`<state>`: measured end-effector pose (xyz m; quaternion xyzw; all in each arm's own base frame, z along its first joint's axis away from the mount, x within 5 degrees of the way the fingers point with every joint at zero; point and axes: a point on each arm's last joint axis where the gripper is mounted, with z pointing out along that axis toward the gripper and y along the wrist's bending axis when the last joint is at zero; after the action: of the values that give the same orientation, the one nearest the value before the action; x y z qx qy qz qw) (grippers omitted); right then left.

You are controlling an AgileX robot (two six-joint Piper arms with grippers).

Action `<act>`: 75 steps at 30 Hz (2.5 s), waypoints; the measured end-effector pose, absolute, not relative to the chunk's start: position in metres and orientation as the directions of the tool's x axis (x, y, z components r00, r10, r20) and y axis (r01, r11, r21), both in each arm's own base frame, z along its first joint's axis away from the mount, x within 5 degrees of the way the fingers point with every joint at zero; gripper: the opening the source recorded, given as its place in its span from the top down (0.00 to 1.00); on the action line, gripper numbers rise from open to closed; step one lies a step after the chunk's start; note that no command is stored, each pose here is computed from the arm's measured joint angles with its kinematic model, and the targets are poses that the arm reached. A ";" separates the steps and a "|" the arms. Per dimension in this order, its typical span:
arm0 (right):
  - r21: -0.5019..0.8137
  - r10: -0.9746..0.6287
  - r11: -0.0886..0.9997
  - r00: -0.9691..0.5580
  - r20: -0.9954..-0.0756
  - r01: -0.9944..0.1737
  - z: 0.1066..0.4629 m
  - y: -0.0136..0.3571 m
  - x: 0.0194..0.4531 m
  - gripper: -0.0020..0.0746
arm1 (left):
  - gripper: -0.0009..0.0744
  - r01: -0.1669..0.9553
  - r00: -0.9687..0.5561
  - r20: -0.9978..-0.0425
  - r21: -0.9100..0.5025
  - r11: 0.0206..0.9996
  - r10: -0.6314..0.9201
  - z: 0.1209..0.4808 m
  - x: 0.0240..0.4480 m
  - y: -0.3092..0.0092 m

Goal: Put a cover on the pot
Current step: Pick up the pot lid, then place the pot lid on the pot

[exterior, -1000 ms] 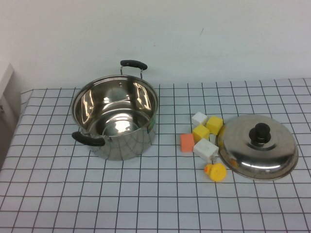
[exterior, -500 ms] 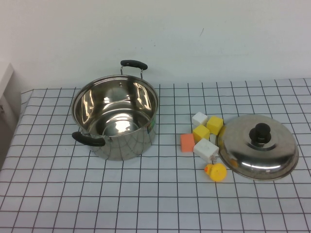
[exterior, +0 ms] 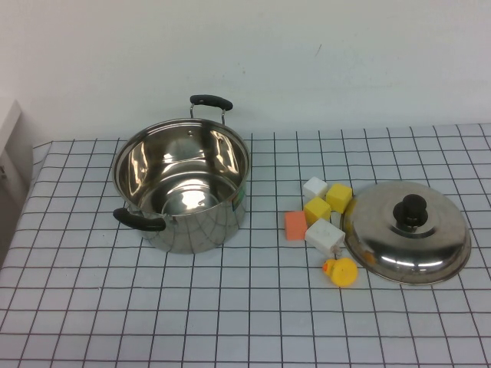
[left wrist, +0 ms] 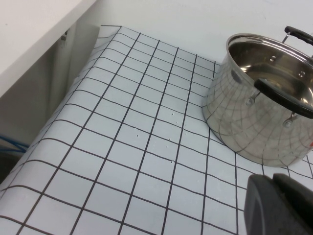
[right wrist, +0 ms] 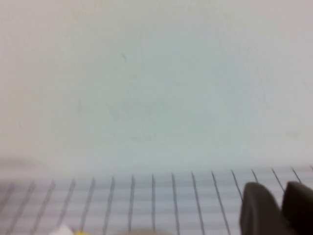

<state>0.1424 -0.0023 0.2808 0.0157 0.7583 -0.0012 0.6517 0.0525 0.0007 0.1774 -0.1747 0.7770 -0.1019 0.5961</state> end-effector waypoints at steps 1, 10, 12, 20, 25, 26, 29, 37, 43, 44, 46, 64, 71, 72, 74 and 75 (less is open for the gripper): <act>0.026 0.028 1.000 -0.120 -0.992 0.017 0.280 0.000 0.153 0.84 | 0.99 -0.151 -0.228 -0.890 -0.369 0.917 -0.396 0.177 0.052 0.001; 0.078 0.075 0.995 -0.042 -0.996 -0.068 0.223 0.026 0.239 0.35 | 0.99 -0.151 -0.228 -0.890 -0.369 0.917 -0.396 0.177 0.052 0.001; 0.100 0.096 0.993 -0.051 -0.994 -0.070 0.206 0.029 0.254 0.33 | 0.99 -0.151 -0.228 -0.890 -0.369 0.917 -0.396 0.177 0.052 0.001; 0.080 0.041 0.978 -0.199 -0.979 -0.193 0.139 0.049 0.314 0.31 | 0.99 -0.151 -0.228 -0.890 -0.369 0.917 -0.396 0.177 0.052 0.001; 0.076 0.023 0.971 -0.228 -0.973 -0.226 0.110 0.056 0.347 0.31 | 0.99 -0.151 -0.228 -0.890 -0.369 0.917 -0.396 0.177 0.052 0.001; 0.076 0.022 0.971 -0.231 -0.973 -0.227 0.105 0.057 0.352 0.31 | 0.99 -0.151 -0.228 -0.890 -0.369 0.917 -0.396 0.177 0.052 0.001; 0.076 0.020 0.970 -0.238 -0.971 -0.229 0.091 0.059 0.366 0.31 | 0.99 -0.151 -0.228 -0.890 -0.369 0.917 -0.396 0.177 0.052 0.001; 0.060 -0.013 0.971 -0.302 -0.953 -0.233 0.052 0.061 0.379 0.31 | 0.99 -0.151 -0.228 -0.890 -0.369 0.917 -0.396 0.177 0.052 0.001; 0.048 -0.041 0.972 -0.365 -0.930 -0.231 0.027 0.060 0.375 0.31 | 0.99 -0.151 -0.228 -0.890 -0.369 0.917 -0.396 0.177 0.052 0.001; 0.044 -0.046 0.971 -0.368 -0.929 -0.233 0.024 0.060 0.374 0.31 | 0.99 -0.151 -0.228 -0.890 -0.369 0.917 -0.396 0.177 0.052 0.001; 0.044 -0.042 0.973 -0.364 -0.931 -0.226 0.022 0.060 0.374 0.31 | 0.99 -0.151 -0.228 -0.890 -0.369 0.917 -0.396 0.177 0.052 0.001; 0.015 -0.035 0.980 -0.247 -0.968 -0.197 0.071 0.056 0.371 0.52 | 0.99 -0.150 -0.228 -0.891 -0.367 0.918 -0.393 0.177 0.052 0.001; -0.016 -0.052 0.977 -0.167 -0.985 -0.212 0.174 0.054 0.351 0.52 | 0.99 -0.150 -0.228 -0.891 -0.367 0.918 -0.393 0.177 0.052 0.001; -0.025 -0.065 0.972 -0.165 -0.984 -0.233 0.190 0.055 0.346 0.52 | 0.99 -0.150 -0.228 -0.891 -0.367 0.918 -0.393 0.177 0.052 0.001; -0.016 -0.060 0.960 -0.152 -0.986 -0.278 0.221 0.061 0.339 0.52 | 0.99 -0.150 -0.228 -0.891 -0.367 0.918 -0.393 0.177 0.052 0.001; -0.011 -0.058 0.952 -0.144 -0.988 -0.306 0.235 0.067 0.336 0.52 | 0.99 -0.150 -0.228 -0.891 -0.367 0.918 -0.393 0.177 0.052 0.001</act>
<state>0.3363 0.0665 0.2348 -0.1215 0.7501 0.0965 0.6428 0.0525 0.0007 0.1774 -0.1748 0.7770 -0.1021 0.5961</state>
